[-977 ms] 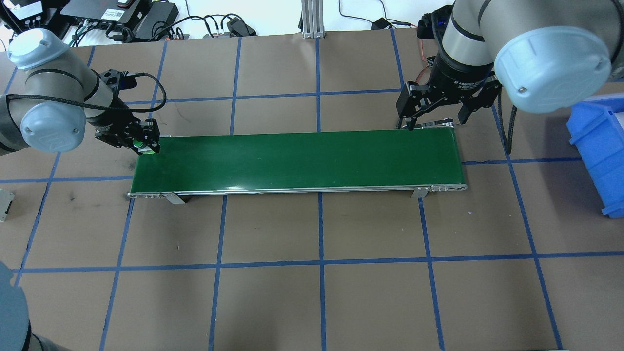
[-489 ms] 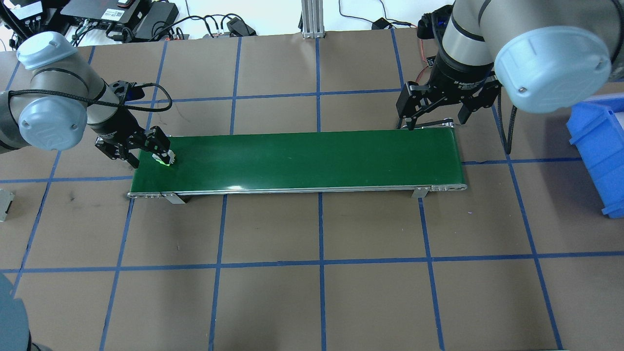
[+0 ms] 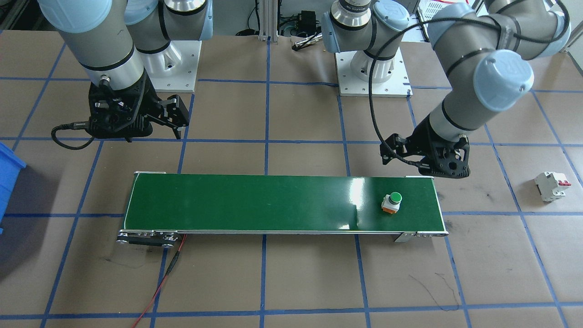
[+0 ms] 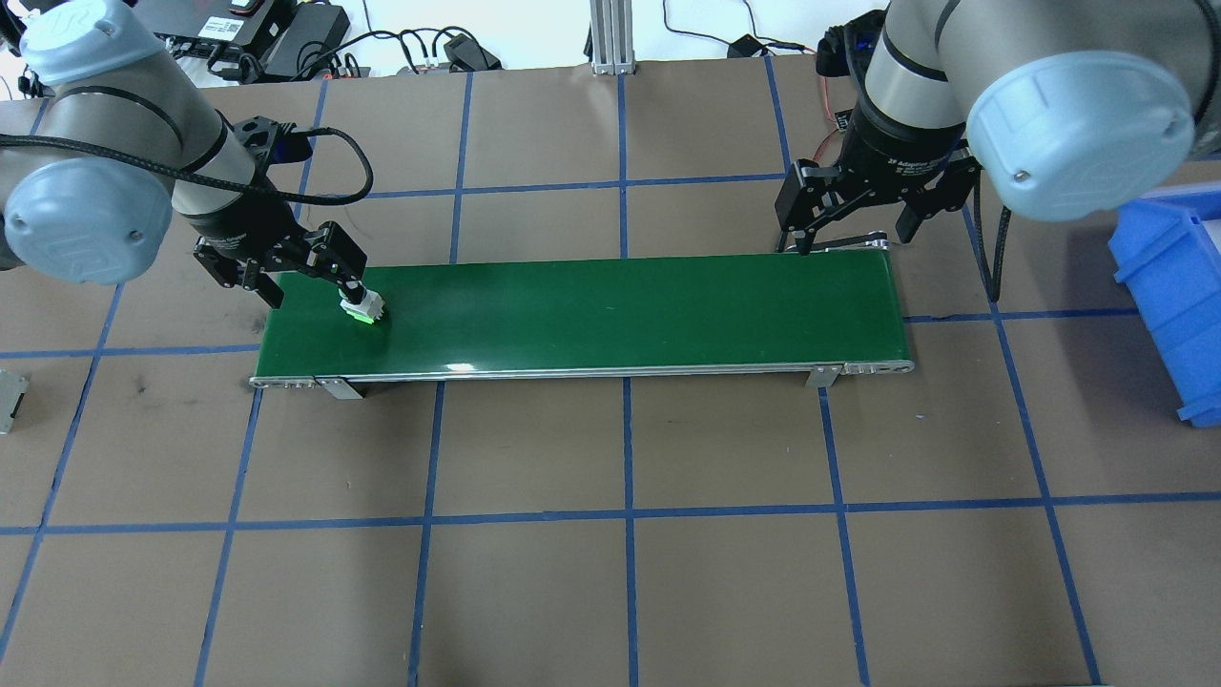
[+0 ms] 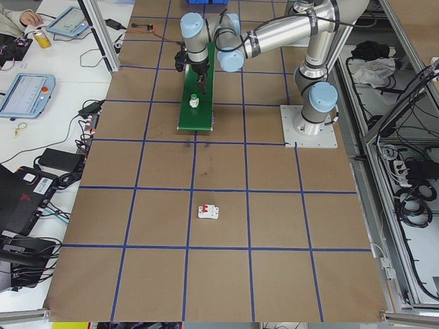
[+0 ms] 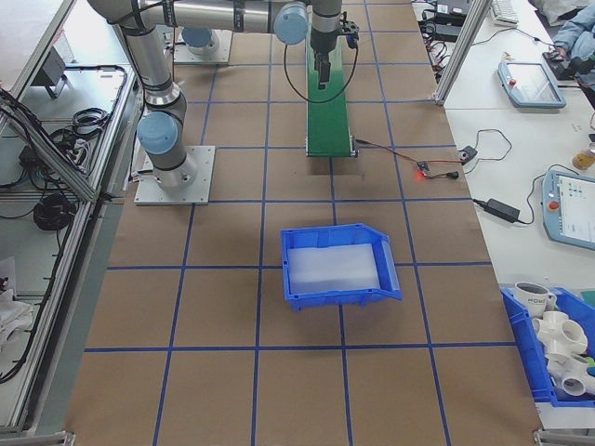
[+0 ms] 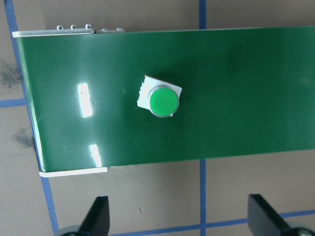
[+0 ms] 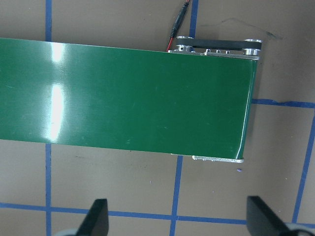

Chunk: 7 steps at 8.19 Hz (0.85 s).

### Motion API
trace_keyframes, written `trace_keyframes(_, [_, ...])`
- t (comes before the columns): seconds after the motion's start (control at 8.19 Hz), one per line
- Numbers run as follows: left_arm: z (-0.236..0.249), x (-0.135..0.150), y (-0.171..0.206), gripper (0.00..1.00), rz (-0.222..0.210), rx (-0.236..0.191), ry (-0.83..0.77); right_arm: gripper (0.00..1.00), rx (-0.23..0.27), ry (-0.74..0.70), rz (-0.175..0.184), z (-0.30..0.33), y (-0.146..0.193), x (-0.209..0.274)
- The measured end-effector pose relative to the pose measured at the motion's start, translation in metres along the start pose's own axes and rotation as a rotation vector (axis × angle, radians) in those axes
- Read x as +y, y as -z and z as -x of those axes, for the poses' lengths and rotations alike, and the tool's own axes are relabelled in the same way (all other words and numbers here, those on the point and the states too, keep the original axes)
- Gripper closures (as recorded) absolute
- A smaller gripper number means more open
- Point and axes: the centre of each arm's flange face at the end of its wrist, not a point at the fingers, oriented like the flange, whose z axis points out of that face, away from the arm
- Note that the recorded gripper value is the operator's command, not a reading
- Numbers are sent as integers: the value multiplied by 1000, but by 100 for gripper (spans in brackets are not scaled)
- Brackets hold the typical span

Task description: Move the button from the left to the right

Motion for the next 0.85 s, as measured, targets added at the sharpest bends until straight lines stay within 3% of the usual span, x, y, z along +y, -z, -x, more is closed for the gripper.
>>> trace_keyframes(0.24, [-11, 22, 22, 0, 18, -27, -4, 0, 7, 0, -6, -2, 1, -1])
trace_keyframes(0.49, [-8, 39, 37, 0, 50, -104, -4, 0, 5, -3, -13, -4, 0, -4])
trace_keyframes(0.85, [-3, 50, 59, 0, 68, -176, -2, 0, -15, -12, 9, -5, -14, -14])
